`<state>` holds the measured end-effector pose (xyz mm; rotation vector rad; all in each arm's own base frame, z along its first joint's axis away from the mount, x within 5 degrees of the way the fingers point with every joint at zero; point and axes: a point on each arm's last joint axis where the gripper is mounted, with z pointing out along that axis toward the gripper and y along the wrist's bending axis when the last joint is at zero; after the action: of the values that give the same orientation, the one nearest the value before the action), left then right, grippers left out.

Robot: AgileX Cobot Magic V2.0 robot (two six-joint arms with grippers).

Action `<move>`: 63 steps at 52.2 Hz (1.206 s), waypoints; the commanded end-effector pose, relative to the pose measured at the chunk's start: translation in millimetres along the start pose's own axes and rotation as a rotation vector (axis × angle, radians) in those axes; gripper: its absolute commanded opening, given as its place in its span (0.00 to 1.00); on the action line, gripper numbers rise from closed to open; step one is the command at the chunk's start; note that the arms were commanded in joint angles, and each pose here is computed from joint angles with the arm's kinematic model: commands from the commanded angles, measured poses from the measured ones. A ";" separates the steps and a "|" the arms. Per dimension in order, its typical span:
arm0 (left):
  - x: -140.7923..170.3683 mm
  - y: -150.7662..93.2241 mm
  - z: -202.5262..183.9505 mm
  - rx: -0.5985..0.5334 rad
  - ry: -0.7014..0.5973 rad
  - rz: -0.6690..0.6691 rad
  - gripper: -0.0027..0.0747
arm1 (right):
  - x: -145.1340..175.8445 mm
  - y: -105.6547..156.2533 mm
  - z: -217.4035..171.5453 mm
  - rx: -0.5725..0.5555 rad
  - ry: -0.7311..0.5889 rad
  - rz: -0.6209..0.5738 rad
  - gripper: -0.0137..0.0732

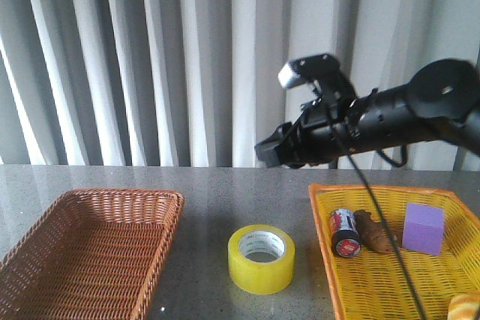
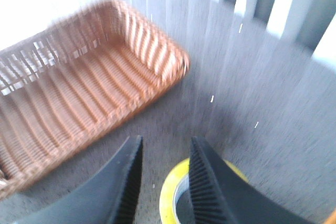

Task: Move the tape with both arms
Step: 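Open the right gripper and withdraw it upward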

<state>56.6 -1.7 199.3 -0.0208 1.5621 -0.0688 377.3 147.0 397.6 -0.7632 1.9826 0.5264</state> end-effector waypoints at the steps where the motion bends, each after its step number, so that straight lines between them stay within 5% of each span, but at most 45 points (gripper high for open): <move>1: -17.6 -1.3 -3.2 0.011 -0.119 -0.018 0.03 | -30.7 23.1 -67.5 0.076 -0.189 -0.061 0.33; 10: -17.6 -1.3 -3.2 0.011 -0.119 -0.018 0.03 | -4.4 46.3 -126.8 0.231 -0.328 -0.084 0.14; 24: -18.0 -1.3 -3.2 0.012 -0.123 -0.026 0.03 | 115.4 78.8 -178.5 0.428 -0.424 -0.046 0.15; 37: -20.0 -1.1 -3.5 0.018 -0.144 -0.136 0.03 | 212.2 98.3 -182.9 0.452 -0.383 -0.007 0.15; 48: -23.7 -0.5 -4.1 0.020 -0.186 -0.188 0.03 | 249.5 100.8 -172.7 0.446 -0.317 0.018 0.15; 63: -64.1 -2.9 -14.4 0.051 -0.275 -0.300 0.03 | 253.3 99.9 -170.9 0.454 -0.311 0.019 0.15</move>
<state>52.7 -0.7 227.8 -0.2268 1.3888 -0.3039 102.3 37.8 251.9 -0.4020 1.8052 0.2158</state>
